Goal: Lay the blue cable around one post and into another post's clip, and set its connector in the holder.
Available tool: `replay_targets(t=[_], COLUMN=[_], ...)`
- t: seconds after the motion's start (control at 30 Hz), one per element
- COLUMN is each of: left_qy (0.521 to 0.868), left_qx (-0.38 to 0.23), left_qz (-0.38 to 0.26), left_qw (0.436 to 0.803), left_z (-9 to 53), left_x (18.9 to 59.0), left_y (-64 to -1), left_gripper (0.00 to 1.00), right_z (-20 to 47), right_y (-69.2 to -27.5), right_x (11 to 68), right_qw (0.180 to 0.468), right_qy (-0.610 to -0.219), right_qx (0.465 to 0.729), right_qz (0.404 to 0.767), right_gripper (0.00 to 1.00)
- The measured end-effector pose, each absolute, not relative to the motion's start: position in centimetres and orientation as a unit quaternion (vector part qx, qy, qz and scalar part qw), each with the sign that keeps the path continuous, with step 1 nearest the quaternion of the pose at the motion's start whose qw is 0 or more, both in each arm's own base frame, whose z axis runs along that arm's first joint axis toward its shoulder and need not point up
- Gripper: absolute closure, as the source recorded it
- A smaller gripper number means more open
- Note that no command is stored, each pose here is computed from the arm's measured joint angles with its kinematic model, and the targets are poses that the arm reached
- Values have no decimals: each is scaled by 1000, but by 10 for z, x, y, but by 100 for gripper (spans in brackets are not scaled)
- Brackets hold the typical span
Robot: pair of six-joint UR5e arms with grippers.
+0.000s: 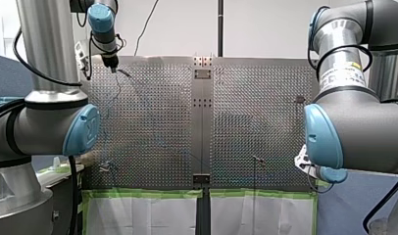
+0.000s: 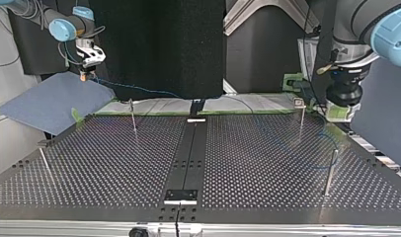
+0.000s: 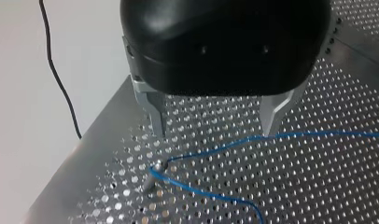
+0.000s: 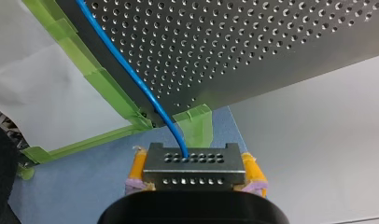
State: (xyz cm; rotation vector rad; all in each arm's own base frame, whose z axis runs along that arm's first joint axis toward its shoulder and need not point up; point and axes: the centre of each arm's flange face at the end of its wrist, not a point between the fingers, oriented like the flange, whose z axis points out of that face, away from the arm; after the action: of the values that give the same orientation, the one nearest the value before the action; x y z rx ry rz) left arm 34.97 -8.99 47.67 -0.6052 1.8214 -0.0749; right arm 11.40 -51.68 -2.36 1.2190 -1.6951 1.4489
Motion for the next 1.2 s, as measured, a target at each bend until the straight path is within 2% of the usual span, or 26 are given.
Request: replay_targets(t=[1.2], left_qy=[775], left_qx=[-265], left_qz=[-11], left_qw=[573], left_z=[476], left_x=[348], left_y=[-88], left_gripper=[0], right_z=[-23], right_y=[-517], right_x=[115], right_qw=[295], right_qy=[-636], right_qx=[459], right_qz=[545], right_gripper=[100])
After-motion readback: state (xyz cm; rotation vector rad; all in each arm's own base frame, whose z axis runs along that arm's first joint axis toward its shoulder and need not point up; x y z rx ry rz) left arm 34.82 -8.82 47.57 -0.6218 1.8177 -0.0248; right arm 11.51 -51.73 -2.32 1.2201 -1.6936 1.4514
